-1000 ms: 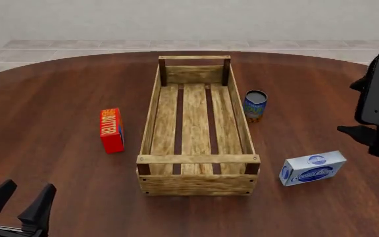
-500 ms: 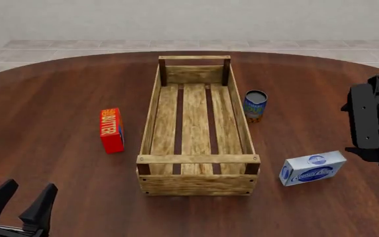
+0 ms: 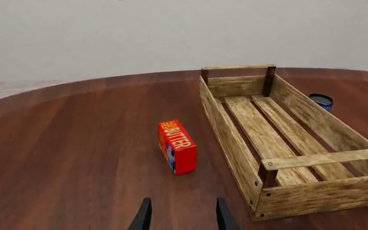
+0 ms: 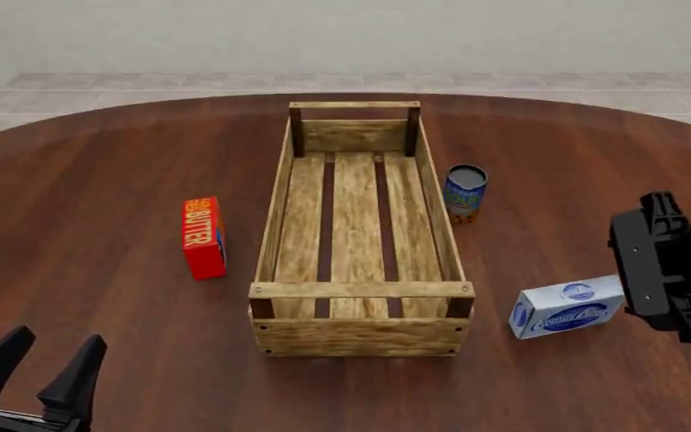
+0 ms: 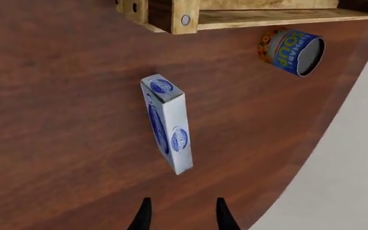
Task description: Pick up the cream cheese and put it in the tray.
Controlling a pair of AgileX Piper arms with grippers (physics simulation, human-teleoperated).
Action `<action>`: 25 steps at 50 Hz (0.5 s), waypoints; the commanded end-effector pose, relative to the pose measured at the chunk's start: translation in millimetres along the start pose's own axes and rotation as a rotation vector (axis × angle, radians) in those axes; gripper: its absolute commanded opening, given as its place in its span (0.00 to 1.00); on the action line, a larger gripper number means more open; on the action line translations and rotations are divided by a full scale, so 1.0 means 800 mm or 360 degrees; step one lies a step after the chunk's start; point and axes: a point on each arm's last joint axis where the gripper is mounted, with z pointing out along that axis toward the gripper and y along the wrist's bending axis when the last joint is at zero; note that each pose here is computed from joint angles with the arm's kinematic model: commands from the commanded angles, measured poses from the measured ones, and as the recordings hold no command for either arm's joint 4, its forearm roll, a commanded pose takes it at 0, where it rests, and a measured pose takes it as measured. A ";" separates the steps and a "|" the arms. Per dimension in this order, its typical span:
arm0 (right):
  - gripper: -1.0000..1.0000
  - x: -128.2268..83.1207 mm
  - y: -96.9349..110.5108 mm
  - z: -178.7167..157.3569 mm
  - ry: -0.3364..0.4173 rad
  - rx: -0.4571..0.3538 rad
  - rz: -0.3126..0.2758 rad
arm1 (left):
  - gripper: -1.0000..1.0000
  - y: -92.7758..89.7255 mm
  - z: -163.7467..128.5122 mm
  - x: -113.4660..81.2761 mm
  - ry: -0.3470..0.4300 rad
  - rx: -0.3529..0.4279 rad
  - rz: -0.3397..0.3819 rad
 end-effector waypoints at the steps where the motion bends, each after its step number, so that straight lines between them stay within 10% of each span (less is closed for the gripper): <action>1: 1.00 0.004 0.008 0.032 0.0010 -0.0030 -0.0017 | 1.00 0.000 0.000 0.000 0.0001 0.0008 0.0015; 25: 1.00 0.017 0.003 0.075 0.0047 -0.0007 -0.0046 | 1.00 -0.001 0.000 0.001 0.0016 0.0026 0.0032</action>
